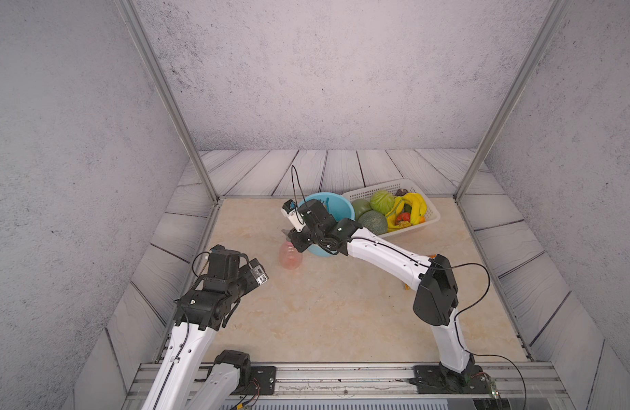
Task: Organize the gardening tools
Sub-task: Place the gardening tool at the center of the board.
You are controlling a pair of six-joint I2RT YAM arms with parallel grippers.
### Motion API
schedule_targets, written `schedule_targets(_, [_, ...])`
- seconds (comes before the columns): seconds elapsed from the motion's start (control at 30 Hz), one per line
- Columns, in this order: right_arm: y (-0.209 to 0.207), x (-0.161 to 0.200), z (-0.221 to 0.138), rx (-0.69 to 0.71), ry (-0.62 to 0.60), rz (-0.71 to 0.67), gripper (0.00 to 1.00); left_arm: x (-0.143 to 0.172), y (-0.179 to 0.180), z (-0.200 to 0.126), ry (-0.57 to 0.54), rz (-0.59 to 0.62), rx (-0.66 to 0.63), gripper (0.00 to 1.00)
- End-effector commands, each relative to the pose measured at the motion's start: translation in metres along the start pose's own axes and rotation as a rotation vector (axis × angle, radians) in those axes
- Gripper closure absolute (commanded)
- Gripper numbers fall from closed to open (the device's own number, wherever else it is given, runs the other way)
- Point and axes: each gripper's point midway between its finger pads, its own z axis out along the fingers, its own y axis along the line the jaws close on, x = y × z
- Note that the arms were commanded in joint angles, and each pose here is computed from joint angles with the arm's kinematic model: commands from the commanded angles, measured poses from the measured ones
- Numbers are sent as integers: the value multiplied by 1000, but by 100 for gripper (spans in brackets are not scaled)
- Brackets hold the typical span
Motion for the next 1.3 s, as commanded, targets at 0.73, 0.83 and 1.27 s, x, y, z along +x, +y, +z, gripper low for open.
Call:
schedule_targets(0.73, [-3,28,37,26,58,-8,100,-7,-6,0,-8,-12,31,1])
schedule_targets(0.83, [-2,30,37,27,60,-7,99,-8,-6,0,-10,-12,33,1])
schedule_targets(1.27, [-4,20,21,54,33,-21,60,-9,-9,0,-6,-20,43,1])
